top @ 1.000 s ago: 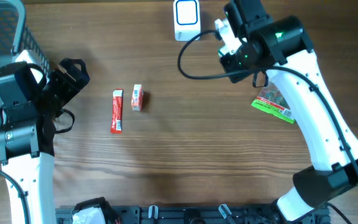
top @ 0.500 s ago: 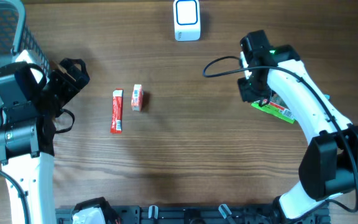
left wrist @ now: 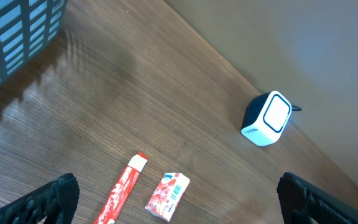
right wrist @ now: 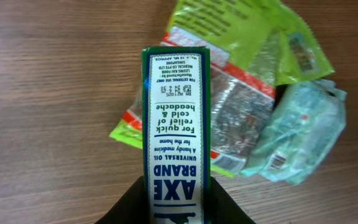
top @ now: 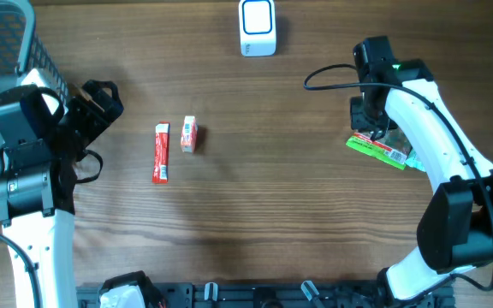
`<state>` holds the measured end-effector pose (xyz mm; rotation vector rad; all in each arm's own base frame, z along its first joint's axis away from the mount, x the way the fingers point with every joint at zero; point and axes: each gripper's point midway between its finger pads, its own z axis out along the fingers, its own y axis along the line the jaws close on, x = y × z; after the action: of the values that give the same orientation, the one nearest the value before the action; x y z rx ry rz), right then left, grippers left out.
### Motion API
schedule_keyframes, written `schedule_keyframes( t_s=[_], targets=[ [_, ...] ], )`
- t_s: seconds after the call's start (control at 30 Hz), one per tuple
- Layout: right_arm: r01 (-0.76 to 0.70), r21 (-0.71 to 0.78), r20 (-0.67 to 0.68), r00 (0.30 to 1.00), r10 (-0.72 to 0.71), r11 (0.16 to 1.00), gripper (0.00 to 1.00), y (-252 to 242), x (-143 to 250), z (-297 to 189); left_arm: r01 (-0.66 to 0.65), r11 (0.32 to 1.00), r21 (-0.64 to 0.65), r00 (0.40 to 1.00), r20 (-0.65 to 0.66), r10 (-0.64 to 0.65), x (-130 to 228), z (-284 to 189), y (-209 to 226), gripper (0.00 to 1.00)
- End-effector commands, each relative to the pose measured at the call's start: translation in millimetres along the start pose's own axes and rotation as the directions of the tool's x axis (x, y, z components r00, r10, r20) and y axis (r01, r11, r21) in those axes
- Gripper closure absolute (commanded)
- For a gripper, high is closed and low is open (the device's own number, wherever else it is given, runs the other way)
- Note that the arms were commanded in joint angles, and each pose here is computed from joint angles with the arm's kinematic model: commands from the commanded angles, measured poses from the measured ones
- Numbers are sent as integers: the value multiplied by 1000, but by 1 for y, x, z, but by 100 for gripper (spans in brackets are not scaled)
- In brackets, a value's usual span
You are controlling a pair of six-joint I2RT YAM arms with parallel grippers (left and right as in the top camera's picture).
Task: Scan the item barcode
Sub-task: 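Move the box right and release it beside the snack bag, then reach the right gripper to the red Kleenex tissue pack and grasp it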
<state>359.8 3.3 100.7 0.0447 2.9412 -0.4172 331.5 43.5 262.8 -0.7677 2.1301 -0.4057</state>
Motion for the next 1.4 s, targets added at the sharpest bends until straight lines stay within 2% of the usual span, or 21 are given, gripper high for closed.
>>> schedule_keyframes(
  t_s=[0.0, 0.1, 0.13, 0.23, 0.3, 0.37, 0.43, 0.5, 0.57, 0.63, 0.7, 0.77, 0.87, 1.03, 1.13, 1.2, 1.27, 1.37],
  targets=[
    [-97, 92, 2, 995, 97, 991, 72, -21, 1, 7, -9, 1000, 0, 1000, 7, 9, -2, -1, 1, 0],
    [-122, 96, -2, 992, 123, 988, 70, -28, 1, 9, -9, 1000, 0, 1000, 7, 9, -2, -1, 1, 0],
    [-128, 97, -3, 992, 129, 987, 62, -29, 1, 9, -9, 1000, 0, 1000, 7, 9, -2, -1, 1, 0],
    [-137, 99, -6, 990, 138, 986, 27, -33, 1, 10, -9, 1000, 0, 1000, 7, 9, -2, -1, 1, 0],
    [-138, 98, -7, 990, 139, 986, 17, -33, 1, 11, -9, 1000, 0, 1000, 7, 9, -2, -1, 1, 0],
    [-139, 59, -16, 990, 141, 988, 12, -27, 2, 11, -9, 1000, 0, 1000, 7, 9, -2, -1, 1, 0],
    [-145, -2, -21, 989, 144, 990, 12, -16, 0, 11, -9, 1000, 0, 1000, 7, 9, -2, -1, 1, 0],
    [-154, -228, -34, 988, 150, 961, 12, 23, -7, 7, -9, 1000, 0, 1000, 7, 9, -2, -1, 1, 0],
    [-129, -473, -47, 992, 121, 872, 12, 67, -12, -10, -9, 1000, 0, 1000, 7, 9, -2, -1, 1, 0],
    [-76, -644, -38, 997, 67, 761, 12, 102, -13, -32, -9, 1000, 0, 1000, 7, 9, -2, -1, 1, 0],
    [-28, -737, -13, 1000, 27, 675, 12, 130, -14, -51, -9, 1000, 0, 1000, 7, 9, -2, -1, 1, 0],
    [-2, -755, 11, 1000, 15, 656, 12, 151, -15, -60, -9, 1000, 0, 1000, 7, 9, -2, -1, 1, 0],
    [4, -738, 41, 998, 39, 675, 12, 187, -17, -72, -9, 1000, 0, 1000, 7, 9, -2, -1, 1, 0],
    [179, -742, 239, 971, 5, 646, 13, 272, -12, -110, -9, 1000, 0, 1000, 7, 9, -2, -1, 1, 0],
    [134, -634, 336, 935, 116, 762, 11, 309, -12, -108, -9, 1000, 0, 1000, 7, 9, -2, -1, 1, 0],
    [93, -571, 390, 905, 170, 816, 0, 324, -9, -100, -9, 1000, 0, 1000, 7, 9, -2, -1, 1, 0],
    [123, -565, 437, 883, 169, 816, 0, 357, 1, -94, -9, 1000, 0, 1000, 7, 9, -2, -1, 1, 0],
    [159, -584, 438, 887, 144, 796, 0, 384, 12, -83, -9, 1000, 0, 1000, 7, 9, -2, -1, 1, 0]
  ],
)
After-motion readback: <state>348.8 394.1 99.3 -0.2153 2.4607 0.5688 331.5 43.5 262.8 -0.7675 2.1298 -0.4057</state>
